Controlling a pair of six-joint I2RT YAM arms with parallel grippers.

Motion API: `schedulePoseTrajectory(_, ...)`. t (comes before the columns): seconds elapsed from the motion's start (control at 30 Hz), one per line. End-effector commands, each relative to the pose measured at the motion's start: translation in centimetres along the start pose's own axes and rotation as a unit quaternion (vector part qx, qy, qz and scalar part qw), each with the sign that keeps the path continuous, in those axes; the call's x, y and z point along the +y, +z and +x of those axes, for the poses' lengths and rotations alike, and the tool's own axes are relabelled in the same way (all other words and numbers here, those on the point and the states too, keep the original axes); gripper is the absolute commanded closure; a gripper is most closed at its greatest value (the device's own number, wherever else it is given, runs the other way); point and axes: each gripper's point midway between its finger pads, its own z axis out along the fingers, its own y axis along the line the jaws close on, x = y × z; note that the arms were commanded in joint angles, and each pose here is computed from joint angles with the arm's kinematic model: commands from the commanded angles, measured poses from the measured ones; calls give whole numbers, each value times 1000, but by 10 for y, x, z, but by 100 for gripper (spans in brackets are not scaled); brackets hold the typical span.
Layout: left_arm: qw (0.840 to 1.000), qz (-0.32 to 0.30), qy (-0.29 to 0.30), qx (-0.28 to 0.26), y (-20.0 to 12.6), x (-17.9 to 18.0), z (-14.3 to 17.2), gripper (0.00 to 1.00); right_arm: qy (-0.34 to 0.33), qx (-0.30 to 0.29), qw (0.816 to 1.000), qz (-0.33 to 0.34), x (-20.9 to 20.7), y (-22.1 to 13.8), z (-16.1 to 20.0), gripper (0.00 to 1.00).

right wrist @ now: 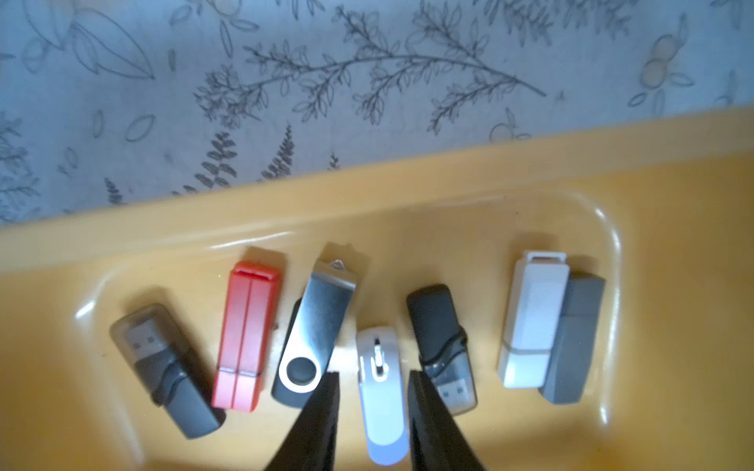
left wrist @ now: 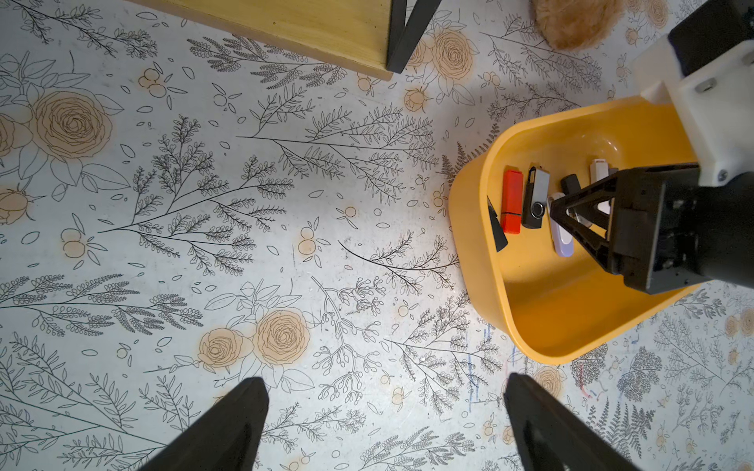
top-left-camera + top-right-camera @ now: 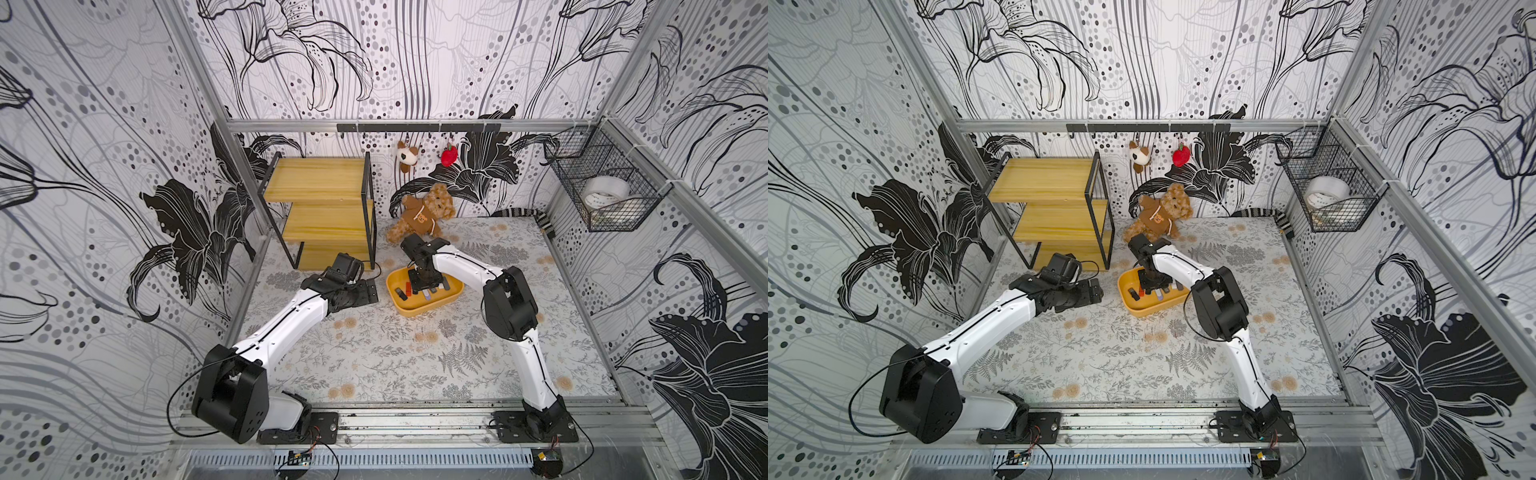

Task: Put the usb flash drive into the storage box
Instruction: Place the USB flash in the storage box, then reset both arms

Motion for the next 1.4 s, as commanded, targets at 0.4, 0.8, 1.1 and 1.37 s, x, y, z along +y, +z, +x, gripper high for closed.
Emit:
schedulePoseTrajectory(0.4,993,-39,4,-110,-30,21,-45,2,64,-152,986,-31,-34,-159,-13,36)
schedulePoseTrajectory(0.8,949,-64,-5,-310,-89,54,-69,2,91,-182,979,-9,-67,-170,20,5)
schedulePoseTrajectory(1.1,911,-47,27,-409,-125,64,-63,2,154,-201,967,24,-131,-159,37,5)
schedulePoseTrajectory(1.37,831,-98,27,-547,-110,106,-52,2,191,-382,864,267,-266,-123,89,5)
